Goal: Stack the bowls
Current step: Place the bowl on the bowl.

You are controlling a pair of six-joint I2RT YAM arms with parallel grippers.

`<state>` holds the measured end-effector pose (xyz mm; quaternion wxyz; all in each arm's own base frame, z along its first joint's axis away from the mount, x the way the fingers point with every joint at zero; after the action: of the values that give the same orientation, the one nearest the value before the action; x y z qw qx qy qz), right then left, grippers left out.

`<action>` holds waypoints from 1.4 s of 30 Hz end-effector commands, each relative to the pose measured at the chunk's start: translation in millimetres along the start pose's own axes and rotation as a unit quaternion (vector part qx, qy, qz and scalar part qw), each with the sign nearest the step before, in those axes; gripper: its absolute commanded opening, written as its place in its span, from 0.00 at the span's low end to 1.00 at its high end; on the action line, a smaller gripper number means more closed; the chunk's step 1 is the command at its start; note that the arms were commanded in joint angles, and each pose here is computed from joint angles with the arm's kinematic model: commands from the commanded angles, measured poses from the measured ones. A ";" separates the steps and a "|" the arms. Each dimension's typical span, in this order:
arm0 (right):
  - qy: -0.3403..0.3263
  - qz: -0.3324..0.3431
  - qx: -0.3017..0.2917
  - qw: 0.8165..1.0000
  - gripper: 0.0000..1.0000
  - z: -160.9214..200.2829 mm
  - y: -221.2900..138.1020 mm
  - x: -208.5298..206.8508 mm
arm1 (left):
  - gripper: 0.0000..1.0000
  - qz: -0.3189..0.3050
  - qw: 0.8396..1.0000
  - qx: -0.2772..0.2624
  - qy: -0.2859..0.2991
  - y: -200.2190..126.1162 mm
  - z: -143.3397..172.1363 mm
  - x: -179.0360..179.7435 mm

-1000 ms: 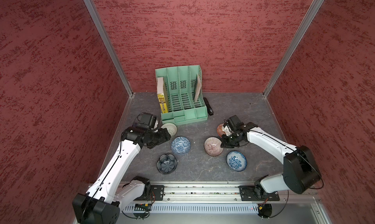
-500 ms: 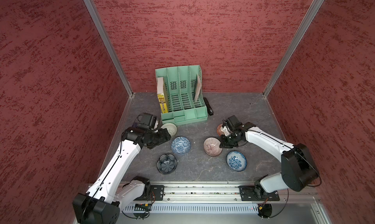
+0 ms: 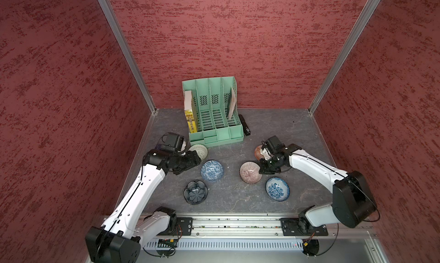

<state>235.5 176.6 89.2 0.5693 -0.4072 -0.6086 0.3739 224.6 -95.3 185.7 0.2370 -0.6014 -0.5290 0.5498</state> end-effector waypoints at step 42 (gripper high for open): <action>-0.008 -0.016 -0.014 1.000 0.27 1.0 -17.9 11.2 | 0.80 0.003 1.000 -0.001 0.000 3.6 -1.4 0.6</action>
<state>234.4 179.7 98.5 0.5694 -0.4004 -0.6198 0.3624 226.1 -96.5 181.9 0.2400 -0.5988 -0.5265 0.5537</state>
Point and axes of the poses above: each gripper's point midway between its finger pads, its own y axis out along the fingers, its own x axis along the line the jaws close on, z = x × y, the point moved 1 cm from there along -y, back along the fingers, and after that the axes turned 4 degrees about y, right-handed, at the moved point
